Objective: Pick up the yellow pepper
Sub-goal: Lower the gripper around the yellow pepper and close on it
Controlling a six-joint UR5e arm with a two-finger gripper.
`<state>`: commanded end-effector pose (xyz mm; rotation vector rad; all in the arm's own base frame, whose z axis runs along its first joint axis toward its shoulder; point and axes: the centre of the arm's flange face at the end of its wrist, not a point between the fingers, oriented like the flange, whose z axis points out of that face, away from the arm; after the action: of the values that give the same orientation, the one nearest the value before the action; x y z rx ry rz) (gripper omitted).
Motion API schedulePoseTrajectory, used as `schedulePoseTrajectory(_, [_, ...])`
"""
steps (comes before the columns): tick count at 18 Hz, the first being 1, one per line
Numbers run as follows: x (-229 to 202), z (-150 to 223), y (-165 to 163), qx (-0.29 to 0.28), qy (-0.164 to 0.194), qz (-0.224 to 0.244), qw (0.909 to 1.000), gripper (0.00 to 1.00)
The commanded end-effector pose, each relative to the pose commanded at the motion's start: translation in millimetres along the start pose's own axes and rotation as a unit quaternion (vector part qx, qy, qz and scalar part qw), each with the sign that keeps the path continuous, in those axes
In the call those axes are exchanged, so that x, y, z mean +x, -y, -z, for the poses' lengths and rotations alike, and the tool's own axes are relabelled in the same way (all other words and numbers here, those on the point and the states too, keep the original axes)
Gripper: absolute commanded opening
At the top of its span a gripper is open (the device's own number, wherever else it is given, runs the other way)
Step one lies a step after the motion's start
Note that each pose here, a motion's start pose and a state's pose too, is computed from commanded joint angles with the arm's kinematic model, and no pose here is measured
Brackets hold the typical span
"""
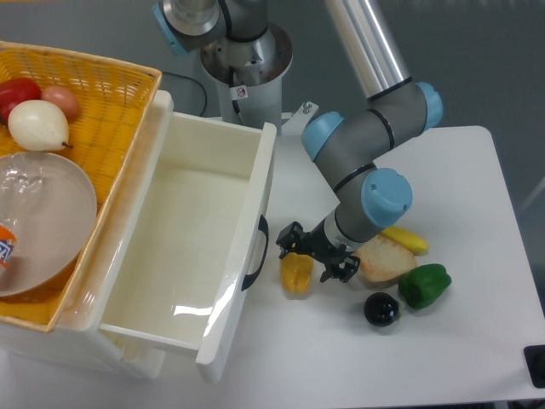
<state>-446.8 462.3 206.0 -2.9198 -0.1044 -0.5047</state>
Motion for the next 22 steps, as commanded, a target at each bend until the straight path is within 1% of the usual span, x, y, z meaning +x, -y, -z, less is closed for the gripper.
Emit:
schedulePoseTrajectory(8, [4.1,-6.6,2.5,-0.015,0.003,-0.004,0.9999,1.0])
schedulePoseTrajectory(11, [2.1,3.6,8.3,-0.008,0.011,0.0,0.9999,1.0])
schedulePoseTrajectory(16, [0.5,10.7,10.1,-0.003,0.016,0.004,0.9999,1.0])
schedulePoseTrajectory(18, [2.2,3.6,7.2,-0.007,0.011,0.007,0.9999,1.0])
schedulePoseTrajectory(22, [4.5,1.0,6.6,-0.01,0.009,0.007,0.9999,1.0])
